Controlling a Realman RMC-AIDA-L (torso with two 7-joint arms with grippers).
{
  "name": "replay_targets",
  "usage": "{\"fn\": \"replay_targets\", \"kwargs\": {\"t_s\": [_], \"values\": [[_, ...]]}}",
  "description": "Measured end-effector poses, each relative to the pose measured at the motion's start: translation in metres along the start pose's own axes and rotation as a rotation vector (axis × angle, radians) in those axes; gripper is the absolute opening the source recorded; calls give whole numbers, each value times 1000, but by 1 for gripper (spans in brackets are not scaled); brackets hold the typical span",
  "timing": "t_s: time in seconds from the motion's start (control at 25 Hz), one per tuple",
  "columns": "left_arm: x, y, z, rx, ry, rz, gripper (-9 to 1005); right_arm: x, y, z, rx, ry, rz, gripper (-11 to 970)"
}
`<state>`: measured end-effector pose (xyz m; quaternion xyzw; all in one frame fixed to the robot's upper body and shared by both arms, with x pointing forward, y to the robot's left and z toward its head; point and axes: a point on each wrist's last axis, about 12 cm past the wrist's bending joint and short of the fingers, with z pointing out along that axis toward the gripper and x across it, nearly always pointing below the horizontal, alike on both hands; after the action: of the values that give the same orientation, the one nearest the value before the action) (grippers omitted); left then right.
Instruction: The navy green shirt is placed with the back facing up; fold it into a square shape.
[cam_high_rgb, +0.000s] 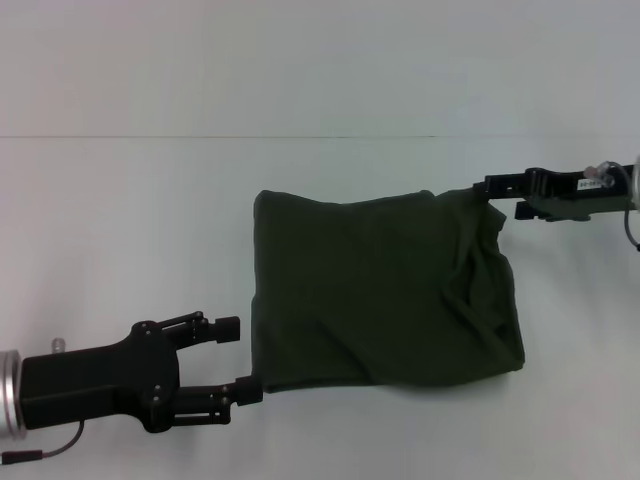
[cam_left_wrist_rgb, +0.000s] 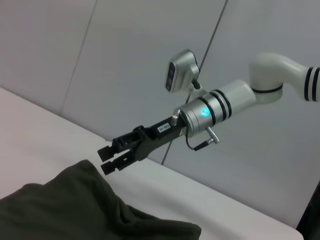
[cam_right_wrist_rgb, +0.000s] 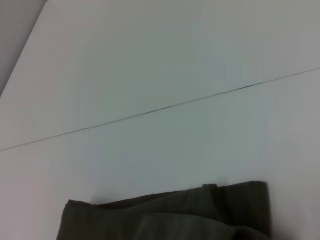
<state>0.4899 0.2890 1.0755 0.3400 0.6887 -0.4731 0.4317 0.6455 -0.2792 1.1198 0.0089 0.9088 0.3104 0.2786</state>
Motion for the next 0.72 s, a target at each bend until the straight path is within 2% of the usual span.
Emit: {"fn": "replay_targets", "kwargs": {"t_s": [0.16,0.44,0.72], "values": [[1,0,2,1,6,-2,888,-1,9,7,-6,11,-17,895],[3,0,4,-8,4,-4,888,3,6,8,0,10,-12,894],[3,0,5,-10,4,-7,888,5,6,10,9,18,-40,719]]}}
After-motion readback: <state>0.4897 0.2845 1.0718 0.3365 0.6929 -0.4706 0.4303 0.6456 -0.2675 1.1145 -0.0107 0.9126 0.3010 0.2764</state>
